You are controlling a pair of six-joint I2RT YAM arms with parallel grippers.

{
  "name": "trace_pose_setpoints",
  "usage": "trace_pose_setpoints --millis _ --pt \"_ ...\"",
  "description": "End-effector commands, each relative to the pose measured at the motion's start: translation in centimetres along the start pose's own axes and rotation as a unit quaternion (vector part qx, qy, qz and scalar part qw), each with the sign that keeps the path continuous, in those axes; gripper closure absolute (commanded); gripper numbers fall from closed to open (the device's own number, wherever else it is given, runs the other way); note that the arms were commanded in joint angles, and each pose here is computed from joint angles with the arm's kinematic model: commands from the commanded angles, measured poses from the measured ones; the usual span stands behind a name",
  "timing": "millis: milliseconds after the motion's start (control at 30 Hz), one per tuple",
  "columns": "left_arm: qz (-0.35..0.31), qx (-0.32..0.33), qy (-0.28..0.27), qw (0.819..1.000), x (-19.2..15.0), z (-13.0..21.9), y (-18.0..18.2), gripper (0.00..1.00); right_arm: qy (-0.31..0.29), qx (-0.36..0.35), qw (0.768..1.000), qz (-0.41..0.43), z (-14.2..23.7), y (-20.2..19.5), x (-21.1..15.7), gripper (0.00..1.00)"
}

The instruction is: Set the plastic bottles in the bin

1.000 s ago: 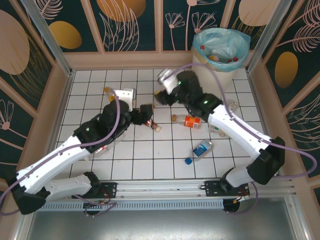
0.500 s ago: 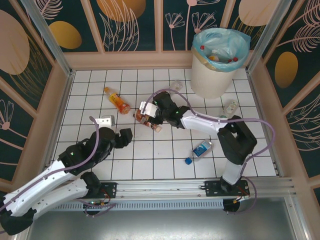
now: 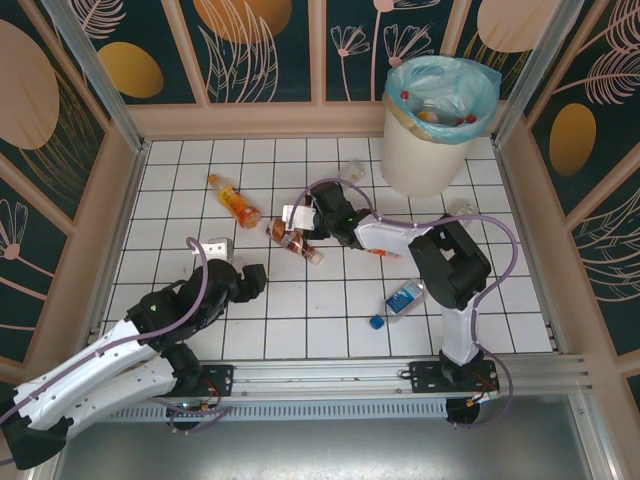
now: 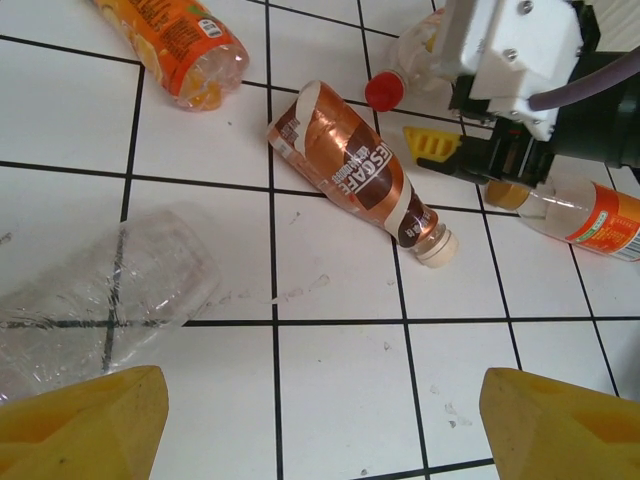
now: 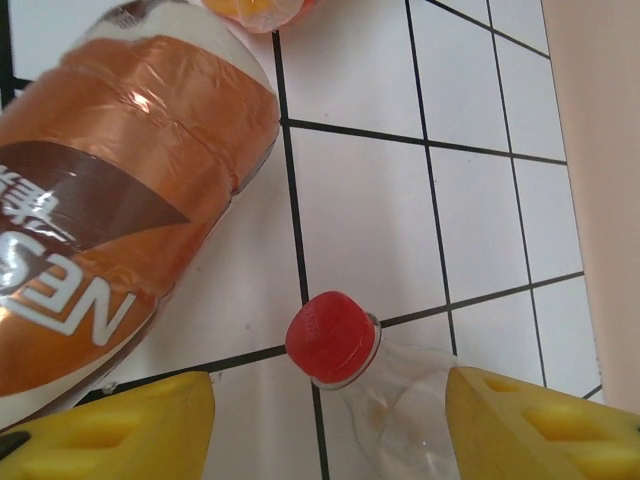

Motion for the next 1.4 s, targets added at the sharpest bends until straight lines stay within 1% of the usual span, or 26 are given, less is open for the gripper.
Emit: trace_pose_setpoints --millis 0,233,400,600,833,933,1033,1067,1133,1300,1367 --pt "0.01 -0.01 -0.004 1.0 0.0 -0.2 -0.2 0.19 -0.011 -0.042 0.998 0.047 -0.6 -1.0 0.7 0.35" --pt "0.01 -0.012 -0.004 1.0 0.1 -0.2 -0.3 0.19 0.009 -0.046 0.996 0.078 -1.9 -0.5 -0.1 0.33" --pt "0.012 -0.012 -0.004 1.0 0.1 -0.1 -0.3 0.19 0.015 -0.028 0.996 0.084 -2.7 -0.2 -0.4 0.33" --pt "0.012 -0.011 -0.004 1.0 0.1 -0.1 -0.3 0.19 0.02 -0.024 0.996 0.087 -4.0 0.0 -0.6 0.33" --pt "0.011 -0.011 -0.004 1.0 0.0 -0.1 -0.3 0.19 0.036 -0.02 0.996 0.085 -5.3 -0.1 -1.3 0.35" --pt "0.011 -0.009 -0.005 1.0 0.0 -0.1 -0.2 0.19 0.037 -0.018 0.996 0.084 -5.6 -0.1 -1.6 0.37" --pt "0.01 -0.009 -0.004 1.0 0.0 -0.2 -0.2 0.18 0.036 -0.021 0.995 0.087 -5.7 -0.2 -1.6 0.41" --pt "0.01 -0.009 -0.004 1.0 0.0 -0.2 -0.2 0.18 0.034 -0.021 0.995 0.089 -5.7 -0.1 -1.6 0.44" --pt "0.01 -0.009 -0.005 1.0 0.1 -0.1 -0.2 0.18 0.032 -0.021 0.995 0.09 -5.6 -0.1 -1.5 0.53" --pt "0.01 -0.01 -0.01 1.0 0.3 0.1 -0.3 0.18 0.031 -0.035 0.995 0.091 -4.5 -0.9 -0.6 0.69" --pt "0.01 -0.012 -0.014 1.0 0.6 0.3 -0.4 0.18 0.026 -0.041 0.995 0.088 -3.5 -1.2 0.1 0.72"
Point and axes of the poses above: each hand's point on the last joint's axis, 136 mm out from that joint toward the fingers, its own z axis back along the fingers, its own y axis along the line the jaws close on, x = y × z, the point moved 8 cm from there along z, back along the fingers, and after that the axes turned 4 degrees about -z, right-handed, at the moved point
